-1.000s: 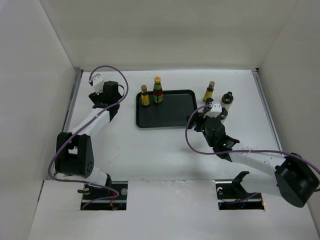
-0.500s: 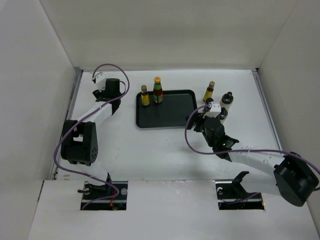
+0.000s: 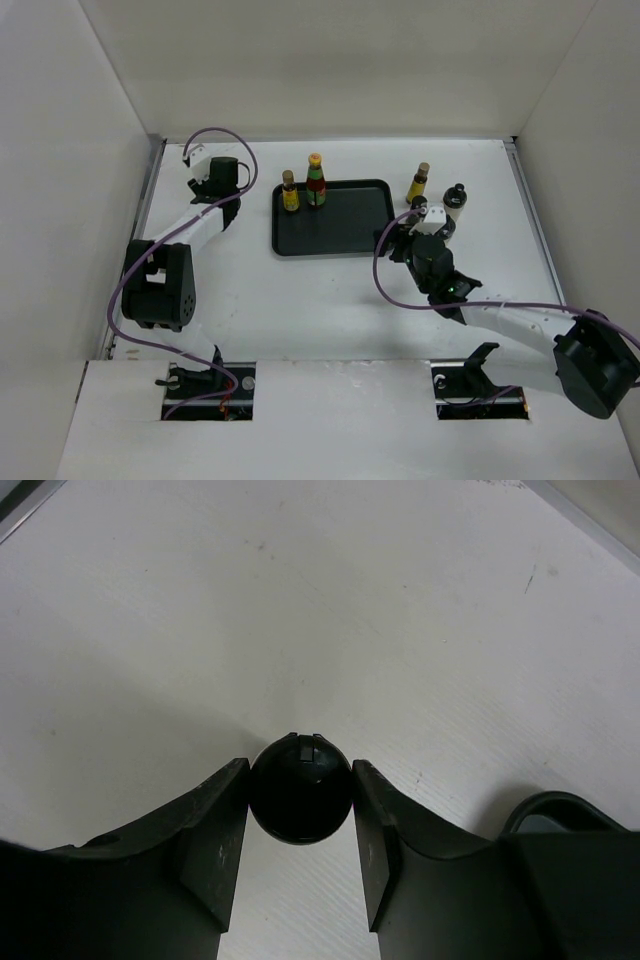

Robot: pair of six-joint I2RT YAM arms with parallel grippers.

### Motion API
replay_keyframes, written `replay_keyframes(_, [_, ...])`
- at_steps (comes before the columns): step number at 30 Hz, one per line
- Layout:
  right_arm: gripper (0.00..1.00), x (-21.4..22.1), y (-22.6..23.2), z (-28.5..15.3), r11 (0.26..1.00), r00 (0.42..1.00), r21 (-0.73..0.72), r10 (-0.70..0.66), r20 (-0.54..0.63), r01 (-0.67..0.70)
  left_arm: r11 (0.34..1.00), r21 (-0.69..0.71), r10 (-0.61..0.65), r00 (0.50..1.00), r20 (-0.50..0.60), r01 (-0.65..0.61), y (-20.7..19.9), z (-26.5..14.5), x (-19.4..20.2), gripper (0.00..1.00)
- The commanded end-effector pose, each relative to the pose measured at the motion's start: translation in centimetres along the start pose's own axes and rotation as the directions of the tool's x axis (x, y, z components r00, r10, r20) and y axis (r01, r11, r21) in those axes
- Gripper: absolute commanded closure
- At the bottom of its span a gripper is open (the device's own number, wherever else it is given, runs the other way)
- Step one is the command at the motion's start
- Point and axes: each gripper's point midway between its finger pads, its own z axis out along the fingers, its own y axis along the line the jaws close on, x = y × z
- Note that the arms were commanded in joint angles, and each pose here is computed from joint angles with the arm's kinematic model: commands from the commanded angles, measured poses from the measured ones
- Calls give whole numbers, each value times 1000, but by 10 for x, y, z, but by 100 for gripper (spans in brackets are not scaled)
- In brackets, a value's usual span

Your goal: Organize the condiment bottles

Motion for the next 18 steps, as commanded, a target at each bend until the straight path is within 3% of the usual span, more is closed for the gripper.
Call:
replay_keyframes(1, [12, -23, 4, -2, 999, 996, -21, 49, 71, -48, 1000, 8, -28, 999, 19, 27, 2, -1, -2, 77])
replay_keyframes(18, [12, -16, 7, 2, 999, 998, -22, 37, 50, -36, 987, 140, -95, 991, 91, 81, -12, -56, -14, 81])
